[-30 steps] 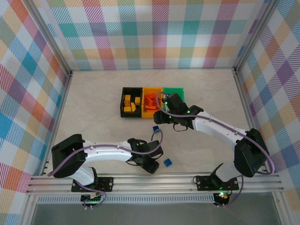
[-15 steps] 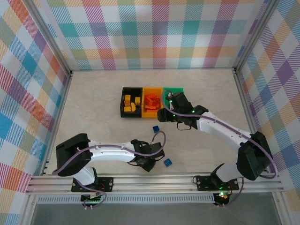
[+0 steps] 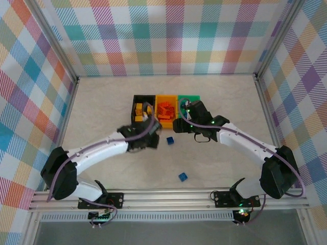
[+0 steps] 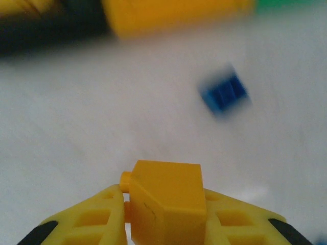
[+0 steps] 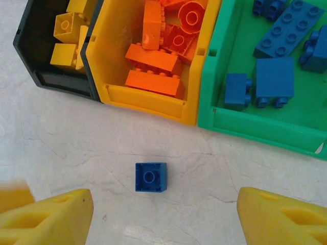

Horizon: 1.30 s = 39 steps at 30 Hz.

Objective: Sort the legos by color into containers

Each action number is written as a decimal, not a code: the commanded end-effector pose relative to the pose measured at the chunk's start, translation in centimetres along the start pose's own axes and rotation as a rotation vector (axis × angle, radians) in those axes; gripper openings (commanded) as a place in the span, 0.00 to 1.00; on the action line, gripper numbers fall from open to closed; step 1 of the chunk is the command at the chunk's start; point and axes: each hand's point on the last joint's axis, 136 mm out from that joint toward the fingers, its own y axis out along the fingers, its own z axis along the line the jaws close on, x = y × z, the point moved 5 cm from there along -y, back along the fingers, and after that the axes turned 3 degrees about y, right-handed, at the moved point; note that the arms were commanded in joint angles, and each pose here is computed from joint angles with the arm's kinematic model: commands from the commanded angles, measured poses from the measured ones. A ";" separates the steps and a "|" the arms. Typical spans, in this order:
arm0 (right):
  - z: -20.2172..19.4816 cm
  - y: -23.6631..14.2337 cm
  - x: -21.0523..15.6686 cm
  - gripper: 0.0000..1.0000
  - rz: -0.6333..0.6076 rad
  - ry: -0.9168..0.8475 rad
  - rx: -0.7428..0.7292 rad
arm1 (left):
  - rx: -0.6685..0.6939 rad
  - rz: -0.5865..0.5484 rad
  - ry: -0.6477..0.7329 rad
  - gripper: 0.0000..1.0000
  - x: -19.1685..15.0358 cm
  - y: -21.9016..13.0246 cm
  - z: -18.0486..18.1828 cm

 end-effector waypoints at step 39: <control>0.5 6.5 -4.1 0.78 0.146 -0.040 0.031 | -0.085 -0.279 -0.410 1.00 14.4 0.6 3.5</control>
